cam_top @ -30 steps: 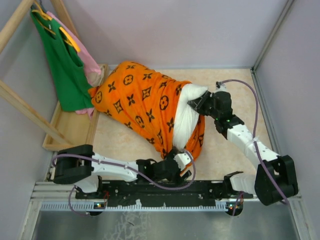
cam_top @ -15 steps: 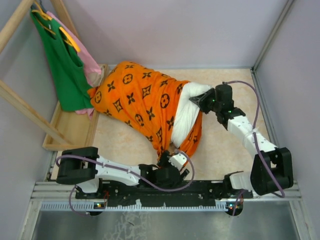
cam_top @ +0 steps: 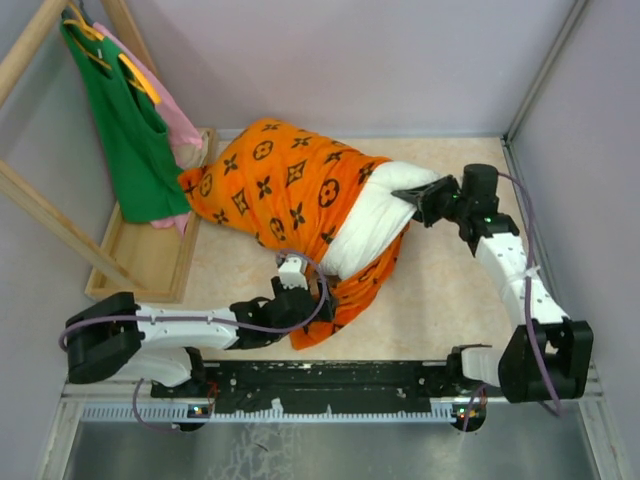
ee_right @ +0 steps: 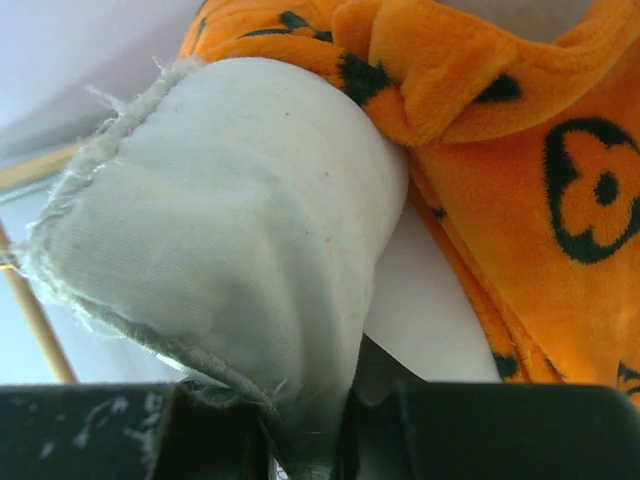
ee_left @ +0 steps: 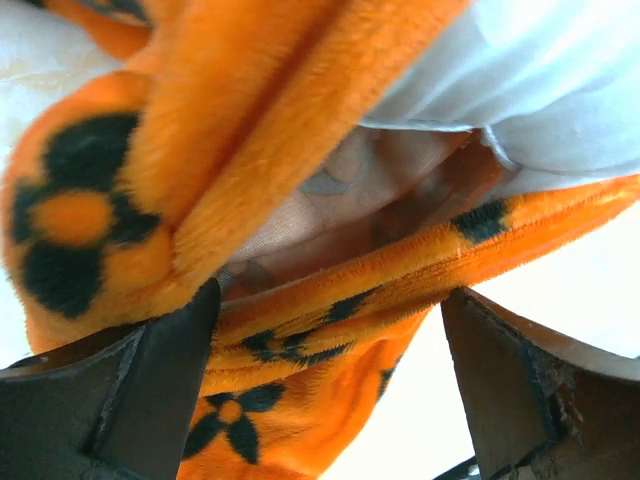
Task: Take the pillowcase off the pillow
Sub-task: Remove the pillow from the pillowcase.
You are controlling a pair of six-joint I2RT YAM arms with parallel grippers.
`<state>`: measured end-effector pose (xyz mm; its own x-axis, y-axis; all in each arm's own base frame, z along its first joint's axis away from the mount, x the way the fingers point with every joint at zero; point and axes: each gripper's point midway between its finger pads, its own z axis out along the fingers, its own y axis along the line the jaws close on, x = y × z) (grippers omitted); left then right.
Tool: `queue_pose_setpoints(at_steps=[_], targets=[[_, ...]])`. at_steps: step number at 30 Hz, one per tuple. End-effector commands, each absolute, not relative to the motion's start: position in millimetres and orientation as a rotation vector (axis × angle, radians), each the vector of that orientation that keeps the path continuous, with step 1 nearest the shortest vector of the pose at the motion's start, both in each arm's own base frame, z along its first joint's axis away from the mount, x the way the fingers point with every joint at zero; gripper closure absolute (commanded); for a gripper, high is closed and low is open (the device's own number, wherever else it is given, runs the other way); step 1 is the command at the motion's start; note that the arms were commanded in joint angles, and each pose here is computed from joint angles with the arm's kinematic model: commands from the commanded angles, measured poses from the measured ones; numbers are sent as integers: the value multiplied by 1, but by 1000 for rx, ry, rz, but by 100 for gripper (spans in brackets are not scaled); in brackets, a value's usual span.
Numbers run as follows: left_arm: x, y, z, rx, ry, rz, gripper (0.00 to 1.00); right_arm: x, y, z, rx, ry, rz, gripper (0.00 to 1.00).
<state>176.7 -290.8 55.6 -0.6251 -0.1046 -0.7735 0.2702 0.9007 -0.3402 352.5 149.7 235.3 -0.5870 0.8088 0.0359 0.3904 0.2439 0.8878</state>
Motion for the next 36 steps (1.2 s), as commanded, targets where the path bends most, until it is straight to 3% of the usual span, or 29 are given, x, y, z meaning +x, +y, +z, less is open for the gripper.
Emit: queue_pose_setpoints(at_steps=[1, 6, 11, 18, 23, 28, 36], targets=[[149, -198, -14, 103, 2437, -165, 0, 363, 79, 396, 965, 1483, 1440, 100], [159, -224, 9, 161, 2367, -294, 0, 367, 80, 382, 971, 1506, 1347, 100], [177, -283, 77, 333, 2140, -555, 0, 362, 105, 373, 899, 1564, 1110, 100], [207, -339, 140, 411, 1951, -597, 0, 356, 138, 371, 842, 1594, 1116, 100], [184, -365, 205, 526, 1745, -876, 2, 354, 130, 373, 844, 1577, 1067, 100], [172, -343, 245, 525, 1658, -925, 3, 355, 128, 366, 839, 1579, 1045, 100], [129, -348, 301, 794, 1339, -1077, 0, 353, 132, 372, 774, 1559, 987, 100]])
